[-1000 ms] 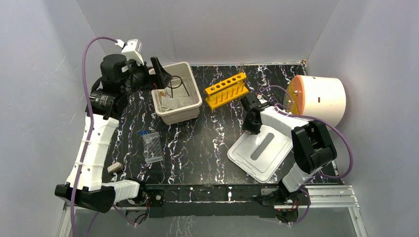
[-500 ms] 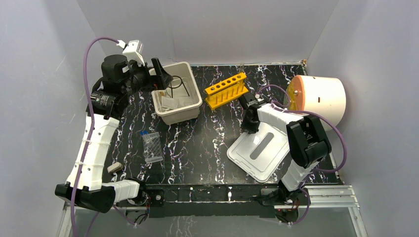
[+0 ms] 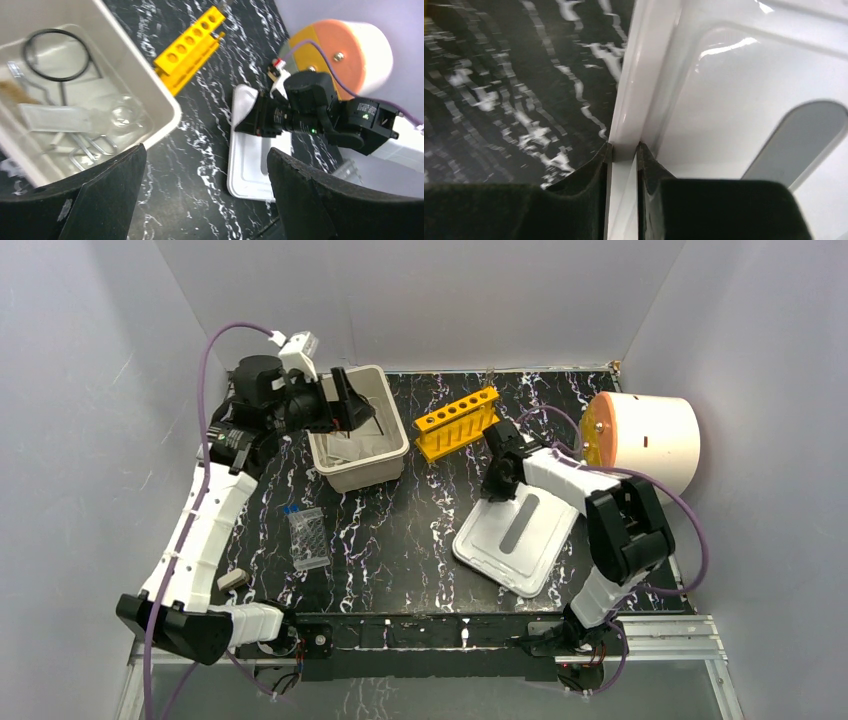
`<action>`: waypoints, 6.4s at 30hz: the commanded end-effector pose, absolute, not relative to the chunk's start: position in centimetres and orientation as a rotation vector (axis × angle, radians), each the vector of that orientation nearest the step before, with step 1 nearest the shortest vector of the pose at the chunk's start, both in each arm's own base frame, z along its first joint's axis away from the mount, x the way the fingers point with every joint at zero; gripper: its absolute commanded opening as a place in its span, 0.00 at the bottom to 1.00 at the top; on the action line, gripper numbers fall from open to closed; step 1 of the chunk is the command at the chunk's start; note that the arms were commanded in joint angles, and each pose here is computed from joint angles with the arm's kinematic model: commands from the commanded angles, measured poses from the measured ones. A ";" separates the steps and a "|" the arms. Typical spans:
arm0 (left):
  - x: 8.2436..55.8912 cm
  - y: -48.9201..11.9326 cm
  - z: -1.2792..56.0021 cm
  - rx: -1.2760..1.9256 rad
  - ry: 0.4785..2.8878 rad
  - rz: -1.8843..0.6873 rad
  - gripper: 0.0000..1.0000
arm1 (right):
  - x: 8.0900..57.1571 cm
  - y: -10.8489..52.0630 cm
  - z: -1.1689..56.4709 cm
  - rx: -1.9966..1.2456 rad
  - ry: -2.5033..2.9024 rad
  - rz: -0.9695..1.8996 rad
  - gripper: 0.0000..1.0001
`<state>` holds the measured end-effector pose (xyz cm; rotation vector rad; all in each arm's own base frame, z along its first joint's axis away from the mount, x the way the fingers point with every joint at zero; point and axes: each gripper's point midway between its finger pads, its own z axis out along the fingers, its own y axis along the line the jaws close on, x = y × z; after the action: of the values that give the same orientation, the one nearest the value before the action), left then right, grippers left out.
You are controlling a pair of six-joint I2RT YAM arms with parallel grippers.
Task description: Organize the chemistry lab equipment
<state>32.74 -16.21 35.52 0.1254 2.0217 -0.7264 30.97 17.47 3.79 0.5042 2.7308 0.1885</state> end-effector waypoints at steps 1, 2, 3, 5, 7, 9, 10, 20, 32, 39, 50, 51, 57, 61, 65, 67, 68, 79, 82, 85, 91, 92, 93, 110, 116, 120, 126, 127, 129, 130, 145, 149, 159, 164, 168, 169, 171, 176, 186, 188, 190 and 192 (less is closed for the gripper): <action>31.7 -20.2 34.6 0.204 2.048 -0.886 0.89 | 34.5 20.1 11.9 0.372 2.463 0.476 0.09; 31.5 -20.8 34.1 0.209 2.062 -0.909 0.89 | 34.6 20.2 12.8 0.360 2.437 0.496 0.09; 31.4 -21.4 33.6 0.206 2.075 -0.928 0.89 | 34.6 20.3 13.7 0.345 2.412 0.516 0.09; 31.1 -22.5 32.5 0.205 2.098 -0.971 0.89 | 34.6 20.5 15.1 0.310 2.372 0.552 0.08; 30.7 -23.7 31.5 0.206 2.112 -1.015 0.89 | 34.5 20.5 16.2 0.287 2.342 0.572 0.08; 30.5 -24.9 30.4 0.207 2.127 -1.069 0.89 | 34.3 20.5 17.0 0.285 2.318 0.594 0.08; 30.3 -25.6 29.9 0.209 2.136 -1.100 0.89 | 34.3 20.5 17.4 0.287 2.307 0.607 0.08; 27.7 -31.9 24.5 0.285 2.269 -1.292 0.89 | 33.7 21.0 20.2 0.350 2.231 0.731 0.07; 25.3 -36.6 19.4 0.425 2.400 -1.384 0.77 | 32.8 22.7 21.9 0.303 2.222 0.892 0.07; 24.7 -38.2 18.6 0.476 2.416 -1.444 0.53 | 32.4 23.1 22.5 0.291 2.220 0.940 0.07; 25.1 -38.1 18.7 0.459 2.416 -1.408 0.00 | 31.8 22.8 22.5 0.310 2.217 0.970 0.15; 25.2 -38.0 18.9 0.464 2.410 -1.397 0.00 | 31.8 22.6 22.6 0.310 2.214 0.964 0.22; 25.4 -37.6 22.4 0.511 2.357 -1.360 0.00 | 31.8 21.2 24.8 0.277 2.135 0.928 0.57; 25.4 -37.3 26.1 0.513 2.286 -1.389 0.00 | 31.6 20.3 27.6 0.222 2.052 0.910 0.66; 27.1 -35.8 29.0 0.422 2.235 -1.396 0.00 | 31.5 19.4 30.9 0.184 1.955 0.882 0.69; 27.5 -35.0 31.1 0.434 2.175 -1.443 0.00 | 31.4 18.8 32.5 0.179 1.906 0.865 0.70; 27.5 -34.7 32.4 0.455 2.130 -1.456 0.00 | 31.4 18.6 33.1 0.180 1.883 0.861 0.70; 32.8 -24.7 38.4 0.162 1.994 -1.294 0.00 | 31.3 18.0 35.3 0.171 1.793 0.851 0.72; 34.0 -22.0 38.4 0.071 1.993 -1.230 0.00 | 31.6 18.5 34.6 0.164 1.816 0.863 0.72; 35.2 -19.5 37.9 -0.055 2.003 -1.163 0.00 | 31.9 19.0 34.0 0.160 1.842 0.876 0.72; 36.6 -15.5 36.1 -0.288 2.027 -1.137 0.00 | 32.7 20.3 32.8 0.125 1.910 0.900 0.71; 36.6 -15.3 35.9 -0.301 2.033 -1.150 0.00 | 32.9 20.5 32.6 0.124 1.918 0.904 0.71; 36.6 -15.1 35.7 -0.312 2.037 -1.162 0.00 | 33.1 20.7 32.4 0.125 1.926 0.908 0.71; 37.0 -11.6 29.6 -0.507 2.176 -1.261 0.00 | 34.3 22.7 30.0 0.092 2.010 0.966 0.70; 36.9 -10.7 28.9 -0.540 2.180 -1.301 0.00 | 34.6 23.1 29.4 0.081 2.029 0.973 0.69; 36.9 -10.8 28.1 -0.538 2.205 -1.323 0.00 | 34.8 23.3 29.2 0.077 2.034 0.979 0.69; 36.6 -10.2 26.0 -0.548 2.282 -1.238 0.13 | 35.0 23.5 28.9 0.071 2.043 0.984 0.69; 36.6 -10.0 25.7 -0.552 2.291 -1.225 0.16 | 35.1 23.5 28.8 0.072 2.044 0.985 0.69; 36.5 -9.7 25.3 -0.559 2.310 -1.187 0.17 | 35.1 23.6 28.8 0.071 2.045 0.986 0.69; 36.6 -9.4 25.1 -0.565 2.317 -1.163 0.17 | 35.1 23.6 28.9 0.070 2.044 0.988 0.69; 37.1 -10.0 28.7 -0.510 2.206 -1.337 0.00 | 34.9 23.6 28.7 0.081 2.050 0.997 0.68; 37.0 -10.6 30.5 -0.444 2.147 -1.419 0.00 | 35.0 23.7 28.7 0.082 2.054 0.997 0.68; 36.8 -11.4 32.8 -0.337 2.063 -1.513 0.00 | 35.5 24.6 28.6 0.040 2.073 1.026 0.67; 36.5 -11.7 32.1 -0.353 2.050 -1.589 0.00 | 35.9 25.1 28.2 0.027 2.101 1.032 0.67; 36.5 -11.7 30.6 -0.381 2.080 -1.582 0.00 | 36.3 25.5 27.7 0.027 2.122 1.036 0.67; 36.5 -11.6 30.1 -0.388 2.095 -1.565 0.00 | 36.4 25.6 27.6 0.026 2.128 1.035 0.67; 36.5 -11.3 28.9 -0.407 2.131 -1.510 0.00 | 36.7 26.0 27.6 0.007 2.132 1.034 0.67; 36.8 -10.4 26.2 -0.438 2.227 -1.391 0.00 | 37.3 27.2 27.6 -0.054 2.140 1.002 0.67; 37.6 -8.7 24.4 -0.504 2.268 -1.283 0.00 | 38.6 32.0 24.1 -0.250 2.211 0.863 0.70; 37.7 -8.4 24.1 -0.527 2.269 -1.266 0.00 | 38.8 33.0 23.4 -0.280 2.229 0.845 0.70; 37.8 -7.9 23.8 -0.559 2.268 -1.251 0.00 | 38.9 33.7 22.6 -0.304 2.243 0.829 0.70; 37.9 -7.6 23.5 -0.582 2.265 -1.248 0.00 | 39.1 34.3 22.3 -0.320 2.245 0.819 0.70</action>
<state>37.23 -9.55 23.98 -0.5085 2.2720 -1.3437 38.13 33.48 20.70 -0.2551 2.3051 0.8645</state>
